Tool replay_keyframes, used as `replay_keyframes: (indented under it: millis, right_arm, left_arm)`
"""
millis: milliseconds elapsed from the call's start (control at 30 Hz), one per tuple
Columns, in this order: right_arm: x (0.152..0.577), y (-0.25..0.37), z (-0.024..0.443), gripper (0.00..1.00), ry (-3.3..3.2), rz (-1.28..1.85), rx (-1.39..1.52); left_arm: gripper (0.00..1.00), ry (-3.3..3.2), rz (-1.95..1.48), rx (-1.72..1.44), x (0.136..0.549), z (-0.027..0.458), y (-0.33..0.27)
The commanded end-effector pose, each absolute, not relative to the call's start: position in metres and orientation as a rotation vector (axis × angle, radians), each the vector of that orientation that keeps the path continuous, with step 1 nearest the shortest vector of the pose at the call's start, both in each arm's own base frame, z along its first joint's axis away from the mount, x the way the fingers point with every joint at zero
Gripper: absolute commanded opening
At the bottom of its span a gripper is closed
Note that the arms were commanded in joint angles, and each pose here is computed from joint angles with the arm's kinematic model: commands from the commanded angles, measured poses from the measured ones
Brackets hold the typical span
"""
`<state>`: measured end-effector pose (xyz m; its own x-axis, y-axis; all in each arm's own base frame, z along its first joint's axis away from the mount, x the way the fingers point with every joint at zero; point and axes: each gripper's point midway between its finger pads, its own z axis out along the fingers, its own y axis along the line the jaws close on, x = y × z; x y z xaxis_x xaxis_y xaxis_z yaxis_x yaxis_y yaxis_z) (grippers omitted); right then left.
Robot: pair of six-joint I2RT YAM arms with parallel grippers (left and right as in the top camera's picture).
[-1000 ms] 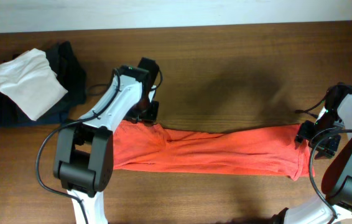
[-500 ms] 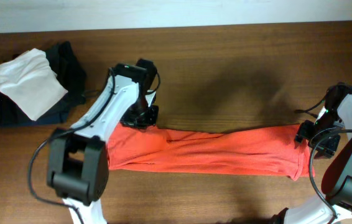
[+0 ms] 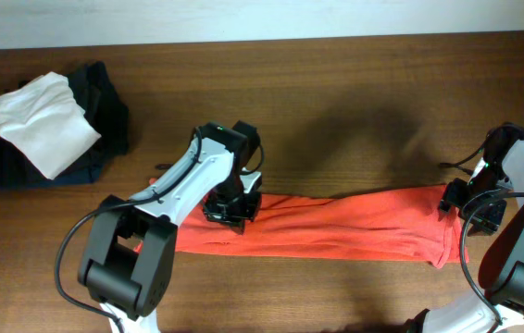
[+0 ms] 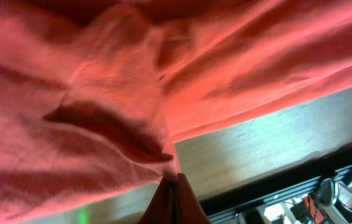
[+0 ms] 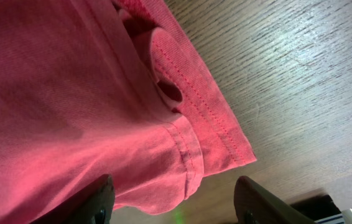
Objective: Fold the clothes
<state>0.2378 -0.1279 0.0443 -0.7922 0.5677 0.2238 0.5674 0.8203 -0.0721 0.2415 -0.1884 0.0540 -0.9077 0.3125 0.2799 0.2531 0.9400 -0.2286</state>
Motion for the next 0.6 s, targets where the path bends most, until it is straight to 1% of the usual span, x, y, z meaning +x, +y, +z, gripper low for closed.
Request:
replay_keyframes:
  millis: [0,33,67,100,133,167,200,233,300,367,433,500,567]
  right_arm:
    - [0.237,-0.128,0.047,0.65,-2.778,0.000,-0.881]
    - [0.237,-0.128,0.047,0.65,-2.778,0.000,-0.881]
    - [0.237,-0.128,0.047,0.65,-2.778,0.000,-0.881]
    - [0.237,-0.128,0.047,0.65,-2.778,0.000,-0.881]
    - [0.237,-0.128,0.047,0.65,-2.778,0.000,-0.881]
    - [0.237,-0.128,0.047,0.65,-2.778,0.000,-0.881]
    - [0.237,-0.128,0.047,0.65,-2.778,0.000,-0.881]
    - [0.237,-0.128,0.047,0.65,-2.778,-0.001,-0.881]
    - [0.237,-0.127,0.047,0.66,-2.778,-0.005,-0.881]
    - [0.238,-0.126,0.047,0.71,-2.789,-0.021,-0.847]
    - [0.243,-0.119,0.046,0.77,-2.830,-0.100,-0.761]
    - [0.245,-0.122,0.040,0.87,-2.860,-0.087,-0.731]
    - [0.246,-0.123,0.029,0.89,-2.900,-0.086,-0.661]
  left_arm:
    - [0.03,-2.825,0.343,-0.464,0.251,0.052,-0.201]
    - [0.07,-2.873,0.349,-0.480,0.263,0.050,-0.204]
    - [0.15,-2.905,0.346,-0.491,0.270,0.048,-0.205]
    - [0.28,-2.932,0.328,-0.495,0.276,0.047,-0.204]
    - [0.38,-2.955,0.309,-0.504,0.281,0.046,-0.203]
    - [0.41,-2.960,0.310,-0.505,0.282,0.046,-0.203]
    - [0.40,-2.964,0.297,-0.500,0.283,0.046,-0.200]
    - [0.36,-2.970,0.274,-0.483,0.285,0.050,-0.194]
    - [0.36,-3.036,0.210,-0.424,0.298,0.066,-0.170]
    - [0.36,-3.119,0.200,-0.321,0.313,0.085,-0.143]
    - [0.36,-3.175,0.225,-0.194,0.324,0.101,-0.117]
    - [0.37,-3.196,0.267,-0.049,0.331,0.110,-0.090]
    - [0.37,-3.189,0.321,0.032,0.334,0.111,-0.079]
